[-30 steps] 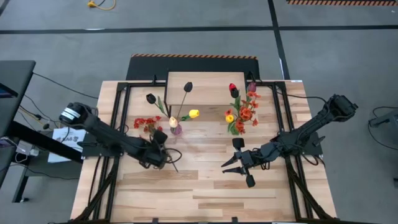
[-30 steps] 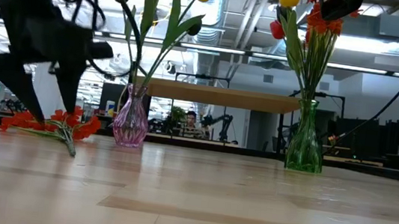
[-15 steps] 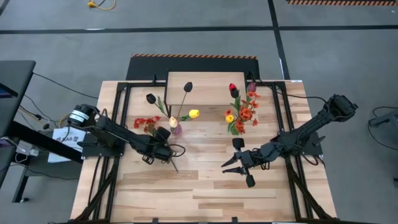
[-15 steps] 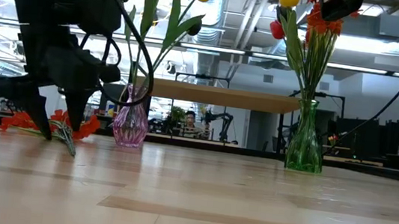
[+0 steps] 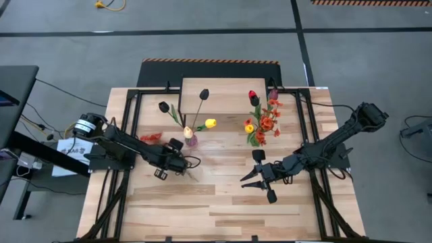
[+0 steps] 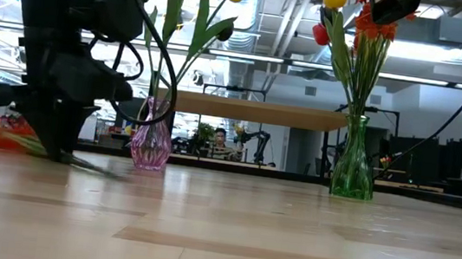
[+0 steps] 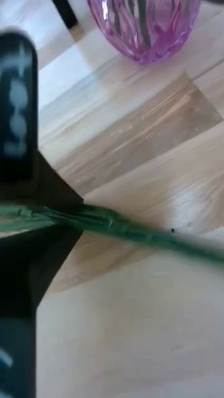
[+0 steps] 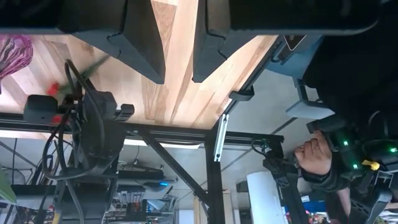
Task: Pick and place flowers into a vace then onto a shelf
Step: Put the orange flowers into the purple vase
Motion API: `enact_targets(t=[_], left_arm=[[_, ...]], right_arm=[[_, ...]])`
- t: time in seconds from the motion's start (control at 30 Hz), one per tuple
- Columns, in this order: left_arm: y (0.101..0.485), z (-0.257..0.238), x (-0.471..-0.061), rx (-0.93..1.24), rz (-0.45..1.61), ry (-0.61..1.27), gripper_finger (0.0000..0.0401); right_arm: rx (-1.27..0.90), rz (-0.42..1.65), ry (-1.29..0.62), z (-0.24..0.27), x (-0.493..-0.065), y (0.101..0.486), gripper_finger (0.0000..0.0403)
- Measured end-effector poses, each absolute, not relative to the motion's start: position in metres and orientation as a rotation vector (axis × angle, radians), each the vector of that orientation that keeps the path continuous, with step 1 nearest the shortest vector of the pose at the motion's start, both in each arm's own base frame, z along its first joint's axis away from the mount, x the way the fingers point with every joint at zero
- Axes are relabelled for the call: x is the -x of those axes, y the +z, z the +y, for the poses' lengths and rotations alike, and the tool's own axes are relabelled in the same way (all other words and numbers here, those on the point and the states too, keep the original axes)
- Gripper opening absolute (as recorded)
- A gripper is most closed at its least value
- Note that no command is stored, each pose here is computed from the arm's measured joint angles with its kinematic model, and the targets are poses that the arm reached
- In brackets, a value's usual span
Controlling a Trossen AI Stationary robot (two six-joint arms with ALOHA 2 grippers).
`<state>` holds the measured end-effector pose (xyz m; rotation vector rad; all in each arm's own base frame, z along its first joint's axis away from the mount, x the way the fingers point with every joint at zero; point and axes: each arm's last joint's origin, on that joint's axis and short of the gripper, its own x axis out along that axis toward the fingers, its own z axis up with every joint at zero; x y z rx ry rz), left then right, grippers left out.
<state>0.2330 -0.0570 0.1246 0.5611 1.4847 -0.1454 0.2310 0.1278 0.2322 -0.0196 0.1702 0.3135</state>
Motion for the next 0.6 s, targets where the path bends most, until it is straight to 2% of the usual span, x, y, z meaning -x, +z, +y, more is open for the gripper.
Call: enact_targets(t=[0.1,0.33,0.6], left_arm=[[0.124,-0.058,-0.233,-0.517,1.479,-0.131,0.001],[0.126,-0.074,-0.235,-0.527,1.421,-0.17,0.0006],[0.143,-0.094,-0.243,-0.438,1.383,-0.341,0.0004]], right_arm=[[0.02,0.17,0.314,0.128,-0.231,0.232,0.0075],[0.019,0.17,0.313,0.128,-0.231,0.232,0.0075],[0.019,0.17,0.314,0.128,-0.231,0.232,0.0075]])
